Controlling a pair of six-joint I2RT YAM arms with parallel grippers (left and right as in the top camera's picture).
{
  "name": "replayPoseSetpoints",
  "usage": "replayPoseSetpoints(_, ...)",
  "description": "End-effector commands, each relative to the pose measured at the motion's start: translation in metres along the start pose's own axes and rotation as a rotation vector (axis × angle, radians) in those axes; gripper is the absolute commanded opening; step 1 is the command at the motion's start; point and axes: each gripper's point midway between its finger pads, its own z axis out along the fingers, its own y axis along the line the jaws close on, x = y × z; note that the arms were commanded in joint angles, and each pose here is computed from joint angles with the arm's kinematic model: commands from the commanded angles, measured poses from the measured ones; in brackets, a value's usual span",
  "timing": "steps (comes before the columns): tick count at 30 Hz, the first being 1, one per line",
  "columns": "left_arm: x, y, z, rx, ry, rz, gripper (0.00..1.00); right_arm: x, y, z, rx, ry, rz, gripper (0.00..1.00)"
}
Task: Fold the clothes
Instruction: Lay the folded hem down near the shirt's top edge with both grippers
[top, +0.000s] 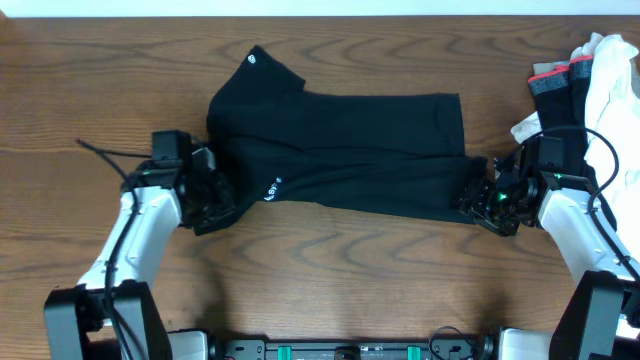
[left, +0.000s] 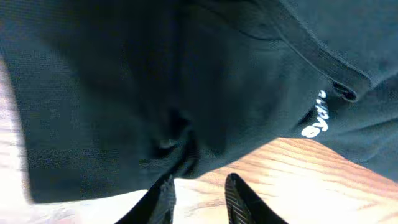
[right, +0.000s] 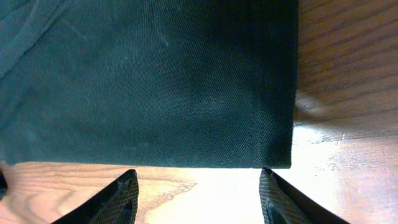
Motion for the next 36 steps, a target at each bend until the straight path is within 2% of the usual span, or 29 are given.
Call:
replayPoseSetpoints(1,0.000,-0.005,0.009,-0.017,0.010,0.020,0.34,0.001,-0.003,0.002,0.003,0.006,0.041,0.60)
replayPoseSetpoints(8,-0.003,-0.006,0.030,-0.040,0.024,0.050,0.36,0.001,-0.003,0.002,0.003,0.006,0.041,0.59)
replayPoseSetpoints(12,-0.007,-0.002,0.036,-0.056,0.017,0.057,0.19,0.001,-0.003,0.002,0.003,0.006,0.040,0.59)
replayPoseSetpoints(13,-0.007,-0.003,0.036,-0.055,0.015,0.062,0.11,0.001,-0.003,0.002,0.003,0.006,0.040,0.58)
replayPoseSetpoints(15,-0.008,-0.003,0.034,-0.054,0.012,0.067,0.06,0.001,-0.003,0.002,0.003,0.005,0.040,0.58)
replayPoseSetpoints(21,-0.009,0.002,0.001,-0.106,0.003,0.062,0.06,0.004,-0.004,0.002,0.007,0.016,-0.012,0.51)
replayPoseSetpoints(26,-0.019,0.003,-0.034,-0.136,-0.075,0.075,0.06,0.004,-0.012,0.002,0.052,0.013,-0.037,0.52)
replayPoseSetpoints(29,-0.019,0.006,-0.041,-0.158,-0.097,0.076,0.06,-0.003,-0.014,0.003,0.064,-0.010,-0.084,0.55)
replayPoseSetpoints(32,-0.017,0.011,-0.041,-0.181,-0.086,0.084,0.06,-0.004,-0.015,0.006,0.065,-0.008,-0.090,0.48)
replayPoseSetpoints(36,-0.016,0.014,-0.042,-0.200,-0.086,0.087,0.06,-0.002,-0.020,0.016,0.075,0.024,-0.076,0.49)
